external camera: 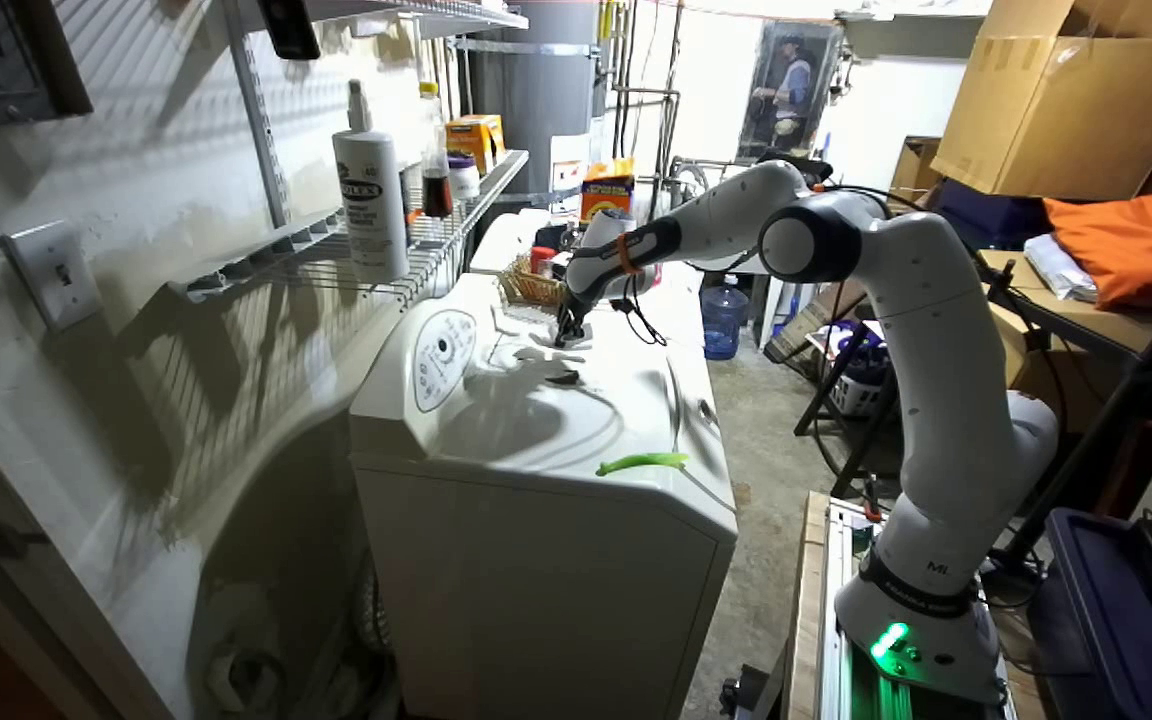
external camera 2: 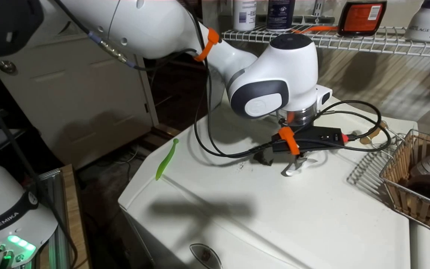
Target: Use the paper towel to wipe the dirt on top of the washer
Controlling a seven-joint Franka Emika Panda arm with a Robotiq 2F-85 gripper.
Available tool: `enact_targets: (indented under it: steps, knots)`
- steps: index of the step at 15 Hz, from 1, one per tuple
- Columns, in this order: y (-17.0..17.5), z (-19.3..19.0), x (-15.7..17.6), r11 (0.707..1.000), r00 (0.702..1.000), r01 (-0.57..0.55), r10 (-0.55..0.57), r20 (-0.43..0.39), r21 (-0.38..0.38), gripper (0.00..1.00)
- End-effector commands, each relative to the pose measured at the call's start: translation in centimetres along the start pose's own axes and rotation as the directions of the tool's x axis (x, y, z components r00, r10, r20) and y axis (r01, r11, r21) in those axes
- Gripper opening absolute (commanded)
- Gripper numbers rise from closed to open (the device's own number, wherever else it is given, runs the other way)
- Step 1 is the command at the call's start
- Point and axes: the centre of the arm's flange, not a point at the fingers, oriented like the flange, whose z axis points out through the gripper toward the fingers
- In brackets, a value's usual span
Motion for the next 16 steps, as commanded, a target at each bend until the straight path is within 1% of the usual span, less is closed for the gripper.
enact_targets:
  steps: [1,3,6,8,12,13,14,15,16]
  knots:
    - [1.0,-2.2,-2.7,0.990,0.998,-0.070,0.070,-0.004,-0.124,0.01]
    - [2.8,-2.3,-4.7,0.979,0.992,-0.124,0.126,0.001,-0.162,0.01]
    - [4.3,-1.6,-7.9,0.966,0.977,-0.206,0.213,0.028,-0.157,0.01]
    - [5.0,-1.5,-9.9,0.953,0.964,-0.253,0.263,0.041,-0.168,0.01]
    - [6.3,-0.6,-12.6,0.932,0.946,-0.299,0.318,0.066,-0.205,0.01]
    - [6.5,-0.7,-12.9,0.927,0.943,-0.306,0.326,0.065,-0.216,0.29]
    - [6.6,-0.6,-13.0,0.924,0.941,-0.311,0.332,0.063,-0.222,0.31]
    - [6.7,-0.8,-13.0,0.923,0.941,-0.310,0.333,0.067,-0.228,0.36]
    - [6.9,-0.8,-12.9,0.921,0.939,-0.314,0.337,0.066,-0.232,0.44]
